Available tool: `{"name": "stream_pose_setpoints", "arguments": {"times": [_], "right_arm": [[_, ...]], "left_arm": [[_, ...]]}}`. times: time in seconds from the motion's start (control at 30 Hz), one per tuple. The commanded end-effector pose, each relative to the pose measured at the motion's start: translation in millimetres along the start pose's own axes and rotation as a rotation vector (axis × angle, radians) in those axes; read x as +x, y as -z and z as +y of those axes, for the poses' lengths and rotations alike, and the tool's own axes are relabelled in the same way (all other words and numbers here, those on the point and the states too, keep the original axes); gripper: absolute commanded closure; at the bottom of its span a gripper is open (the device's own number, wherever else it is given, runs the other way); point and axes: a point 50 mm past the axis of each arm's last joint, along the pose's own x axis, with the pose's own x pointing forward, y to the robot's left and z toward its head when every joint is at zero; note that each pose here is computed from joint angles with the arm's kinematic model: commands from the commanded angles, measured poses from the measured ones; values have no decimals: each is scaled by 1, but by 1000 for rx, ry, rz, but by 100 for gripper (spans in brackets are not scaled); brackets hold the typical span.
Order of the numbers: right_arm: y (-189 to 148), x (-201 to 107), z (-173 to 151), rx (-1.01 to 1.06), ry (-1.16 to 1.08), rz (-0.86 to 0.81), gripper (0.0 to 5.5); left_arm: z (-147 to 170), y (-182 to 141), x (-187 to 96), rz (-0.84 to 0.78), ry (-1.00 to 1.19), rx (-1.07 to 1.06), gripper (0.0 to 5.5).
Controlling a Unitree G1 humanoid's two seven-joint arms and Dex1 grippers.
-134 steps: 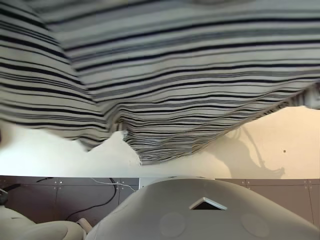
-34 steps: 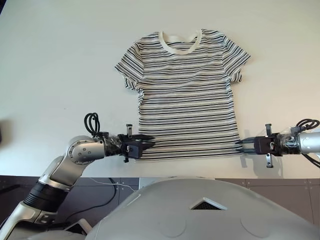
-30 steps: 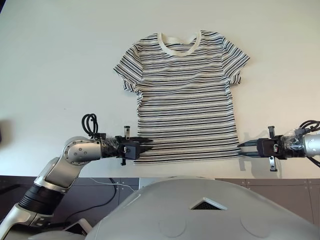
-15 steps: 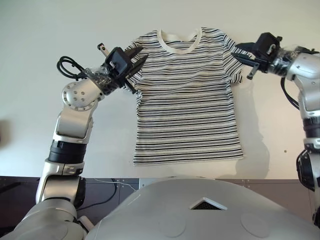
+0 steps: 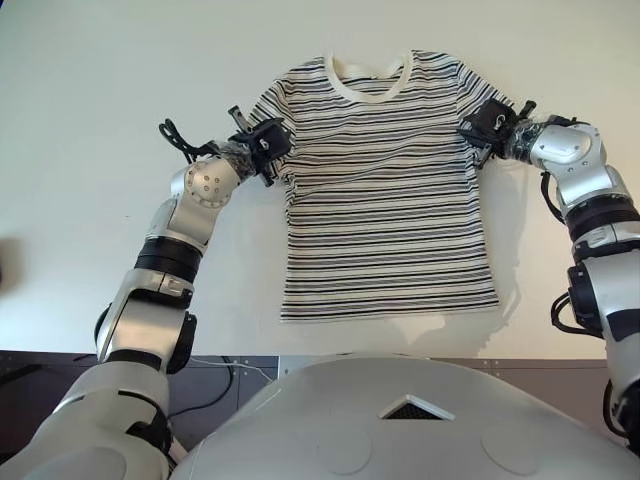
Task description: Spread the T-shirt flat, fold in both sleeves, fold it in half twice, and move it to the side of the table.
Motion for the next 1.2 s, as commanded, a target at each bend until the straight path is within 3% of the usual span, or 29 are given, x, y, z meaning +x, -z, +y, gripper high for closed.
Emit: {"name": "stream_pose_setpoints", "arguments": {"times": [0.03,0.2,0.3,0.4,0.57,0.7,0.9,1.2], "right_arm": [[11,-2,9,5,-36,27,455],[-12,-9,-6,0,12,-152,455],[-30,-33,-36,64,193,-316,455],[-30,-63,-55,122,370,-378,455],[-20,-91,-49,157,456,-349,455],[-21,-99,-47,199,500,-349,455],[-27,-96,-44,217,491,-349,455],[-28,-91,-38,219,478,-336,455]], "left_arm": [[5,-3,4,-21,-19,4,459],[33,-31,-6,-210,-163,-190,459],[67,-37,-33,-264,-339,-469,459],[68,-5,-58,-130,-406,-770,459],[37,28,-80,89,-429,-1082,459],[20,25,-76,86,-342,-1254,459],[11,35,-66,124,-301,-1261,367],[8,37,-30,71,-280,-1317,364]]}}
